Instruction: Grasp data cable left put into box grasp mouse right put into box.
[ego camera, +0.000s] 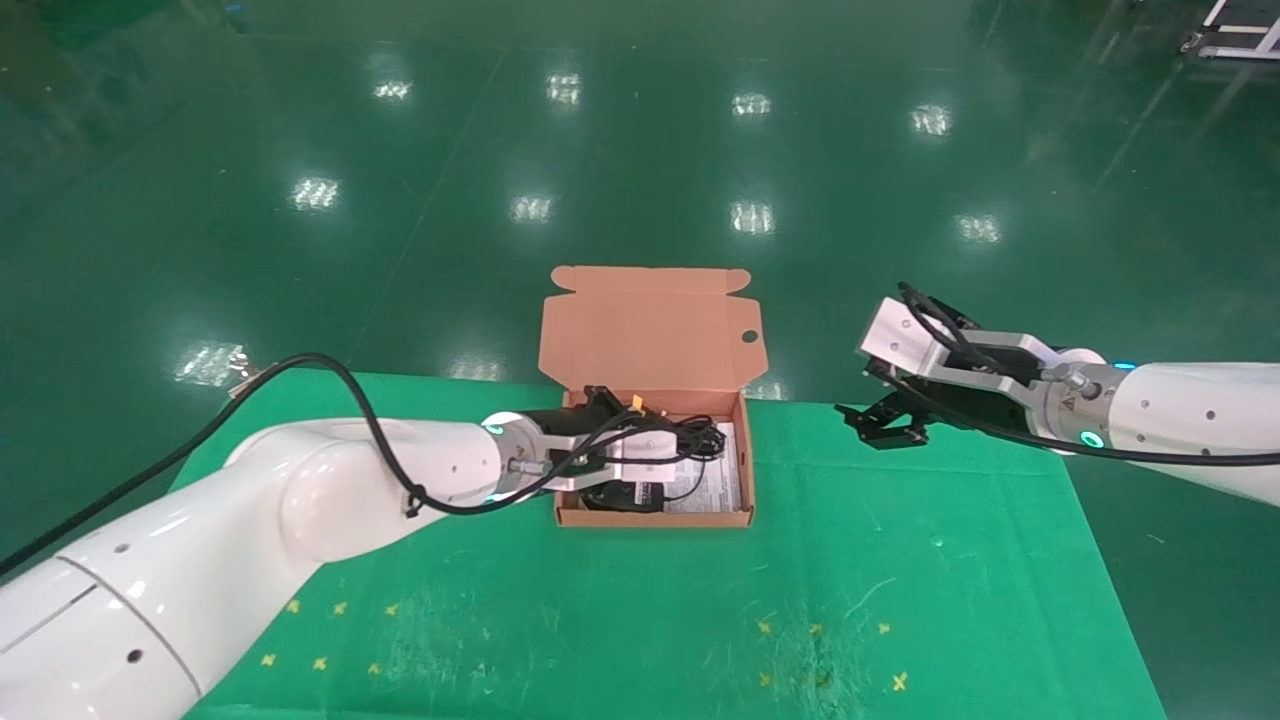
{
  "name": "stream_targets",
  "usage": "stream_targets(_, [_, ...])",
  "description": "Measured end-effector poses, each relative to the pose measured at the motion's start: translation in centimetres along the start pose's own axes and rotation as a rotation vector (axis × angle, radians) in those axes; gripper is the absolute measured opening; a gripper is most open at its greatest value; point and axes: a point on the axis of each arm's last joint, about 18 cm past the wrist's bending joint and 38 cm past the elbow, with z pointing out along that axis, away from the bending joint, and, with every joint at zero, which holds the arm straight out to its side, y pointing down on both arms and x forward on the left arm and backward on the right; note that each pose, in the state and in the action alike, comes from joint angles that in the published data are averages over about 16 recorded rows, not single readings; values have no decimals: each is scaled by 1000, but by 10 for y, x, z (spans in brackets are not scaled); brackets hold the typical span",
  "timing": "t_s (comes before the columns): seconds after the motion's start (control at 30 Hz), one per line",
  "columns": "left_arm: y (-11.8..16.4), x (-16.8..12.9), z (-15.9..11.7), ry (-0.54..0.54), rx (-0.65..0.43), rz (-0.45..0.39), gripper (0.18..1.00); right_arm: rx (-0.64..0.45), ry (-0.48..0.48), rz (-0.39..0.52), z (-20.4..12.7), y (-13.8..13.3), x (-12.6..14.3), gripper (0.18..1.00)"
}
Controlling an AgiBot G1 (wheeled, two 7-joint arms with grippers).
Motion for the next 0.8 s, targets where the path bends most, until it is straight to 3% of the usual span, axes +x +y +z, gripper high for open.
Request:
stream_targets(0.53, [-1, -1, 0, -8, 5, -1, 295, -16, -1, -7, -4, 0, 0, 1001])
stream_targets(0.8, [4, -34, -14, -85, 10, -27, 384, 10, 37, -31, -9, -11, 15, 1001])
